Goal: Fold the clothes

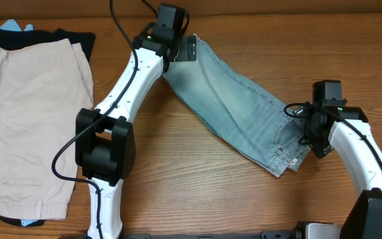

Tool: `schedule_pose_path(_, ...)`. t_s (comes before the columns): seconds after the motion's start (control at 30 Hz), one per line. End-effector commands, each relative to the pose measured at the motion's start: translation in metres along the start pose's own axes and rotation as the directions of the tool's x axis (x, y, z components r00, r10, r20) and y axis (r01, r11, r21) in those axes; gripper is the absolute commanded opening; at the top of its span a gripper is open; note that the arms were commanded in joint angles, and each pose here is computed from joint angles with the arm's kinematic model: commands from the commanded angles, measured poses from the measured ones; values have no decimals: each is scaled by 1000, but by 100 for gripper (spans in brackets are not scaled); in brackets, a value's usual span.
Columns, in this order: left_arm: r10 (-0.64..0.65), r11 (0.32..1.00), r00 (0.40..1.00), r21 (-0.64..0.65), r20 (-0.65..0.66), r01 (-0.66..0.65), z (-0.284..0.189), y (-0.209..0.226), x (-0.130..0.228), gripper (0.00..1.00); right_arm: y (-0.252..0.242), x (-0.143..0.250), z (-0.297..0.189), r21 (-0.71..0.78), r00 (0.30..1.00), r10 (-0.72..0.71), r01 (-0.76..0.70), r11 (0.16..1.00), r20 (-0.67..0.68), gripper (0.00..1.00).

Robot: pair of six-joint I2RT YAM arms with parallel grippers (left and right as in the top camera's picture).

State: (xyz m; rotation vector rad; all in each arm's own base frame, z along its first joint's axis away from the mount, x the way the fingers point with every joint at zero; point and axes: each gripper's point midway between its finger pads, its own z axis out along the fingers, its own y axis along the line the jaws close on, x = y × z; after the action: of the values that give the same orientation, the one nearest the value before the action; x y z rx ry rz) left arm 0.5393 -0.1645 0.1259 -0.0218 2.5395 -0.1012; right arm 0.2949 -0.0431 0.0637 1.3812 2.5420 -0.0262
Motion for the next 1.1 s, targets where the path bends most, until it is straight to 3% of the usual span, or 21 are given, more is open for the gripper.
schedule_pose_path(0.0, 10, 999, 1000, -39, -11, -10, -8, 20, -10, 100, 16, -12, -28, -75, 999, -28, 31, 997, 32, 100)
schedule_pose_path(0.27, 171, 984, 981, -39, -88, -175, 0, 30, 10, 100, 54, -1, -103, -321, 953, -301, 291, 901, 22, 100)
schedule_pose_path(0.4, 228, 973, 968, 65, -106, -223, 15, 13, 19, 97, 48, 7, -105, -315, 948, -318, 299, 901, -8, 100)
schedule_pose_path(0.6, 251, 966, 959, 95, -134, -240, 43, 5, 34, 93, 42, 10, -104, -300, 929, -370, 350, 887, -11, 100)
schedule_pose_path(0.77, 370, 927, 921, 120, -125, -356, 66, -10, 46, 90, 44, 9, -104, -304, 929, -369, 350, 886, -4, 100)
schedule_pose_path(0.97, 397, 917, 906, 28, -150, -397, 89, -1, 56, 89, 44, 8, -104, -305, 929, -369, 351, 886, -2, 100)
schedule_pose_path(1.07, 343, 928, 914, -75, -219, -366, 101, 20, 71, 89, 44, 9, -104, -304, 929, -369, 350, 886, -5, 100)
